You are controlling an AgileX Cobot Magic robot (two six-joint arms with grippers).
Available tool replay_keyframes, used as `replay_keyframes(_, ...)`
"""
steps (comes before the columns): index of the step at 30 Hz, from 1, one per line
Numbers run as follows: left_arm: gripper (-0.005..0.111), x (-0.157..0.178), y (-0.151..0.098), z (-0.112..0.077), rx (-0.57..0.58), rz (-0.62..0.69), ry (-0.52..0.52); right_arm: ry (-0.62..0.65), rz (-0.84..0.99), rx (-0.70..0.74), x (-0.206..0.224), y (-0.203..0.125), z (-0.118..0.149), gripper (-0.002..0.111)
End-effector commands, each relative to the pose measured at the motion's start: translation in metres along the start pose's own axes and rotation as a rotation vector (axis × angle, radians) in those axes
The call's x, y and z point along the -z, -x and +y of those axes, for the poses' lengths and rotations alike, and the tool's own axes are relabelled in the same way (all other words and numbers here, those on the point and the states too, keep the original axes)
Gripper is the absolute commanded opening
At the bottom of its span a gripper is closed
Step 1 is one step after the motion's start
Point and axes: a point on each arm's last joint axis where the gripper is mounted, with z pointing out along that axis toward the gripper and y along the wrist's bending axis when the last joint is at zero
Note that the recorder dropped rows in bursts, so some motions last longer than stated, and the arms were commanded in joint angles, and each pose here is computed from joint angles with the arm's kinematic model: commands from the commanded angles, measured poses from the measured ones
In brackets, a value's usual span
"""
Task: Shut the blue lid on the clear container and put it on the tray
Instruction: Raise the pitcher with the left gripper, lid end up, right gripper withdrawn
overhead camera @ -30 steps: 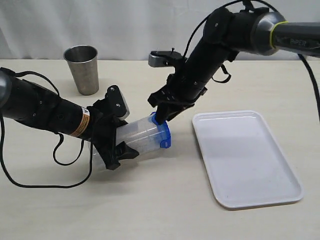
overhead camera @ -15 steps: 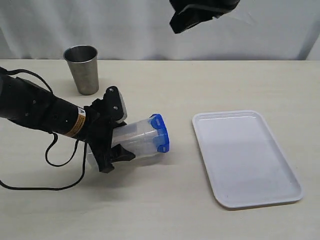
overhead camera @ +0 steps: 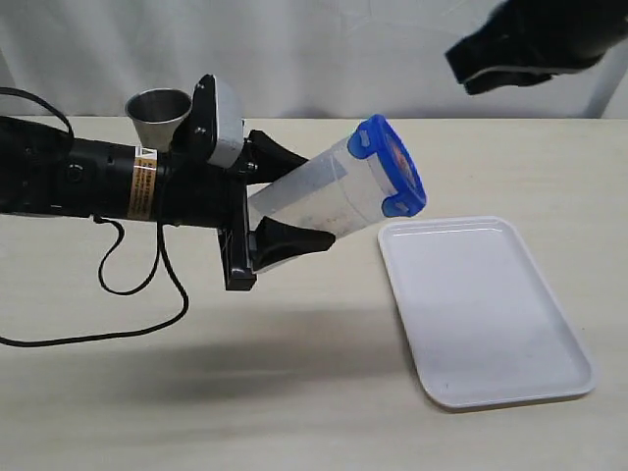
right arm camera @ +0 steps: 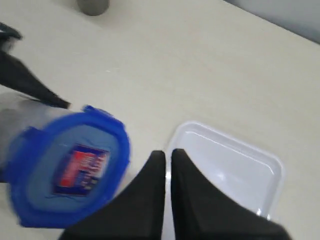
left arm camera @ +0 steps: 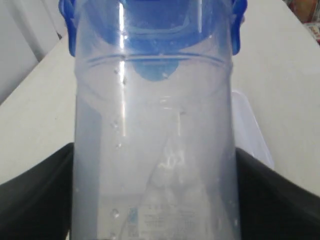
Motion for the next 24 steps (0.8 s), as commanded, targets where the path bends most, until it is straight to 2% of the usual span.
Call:
replay_keyframes(1,0.0,0.002,0.013,0.004,0.024,-0.113,0.052,0.005,0.056,-0.195,-0.013,-0.028,-0.032,0.004)
replay_keyframes(4,0.0,0.003,0.022,0.008,0.017,-0.212,0.088,0.207,0.078,-0.226,-0.042,-0.044,-0.03,0.004)
replay_keyframes(11,0.0,-0.001,0.029,0.002,0.024,-0.268,0.065,0.307,-0.045,-0.263,-0.064,-0.032,-0.026,0.004)
replay_keyframes(19,0.0,-0.032,0.022,-0.014,-0.076,-0.028,0.119,0.365,-0.084,-0.26,-0.065,-0.026,-0.023,0.004)
replay_keyframes(24,0.0,-0.038,0.022,-0.01,-0.104,0.084,0.172,0.386,-0.122,-0.233,-0.055,-0.02,-0.02,0.004)
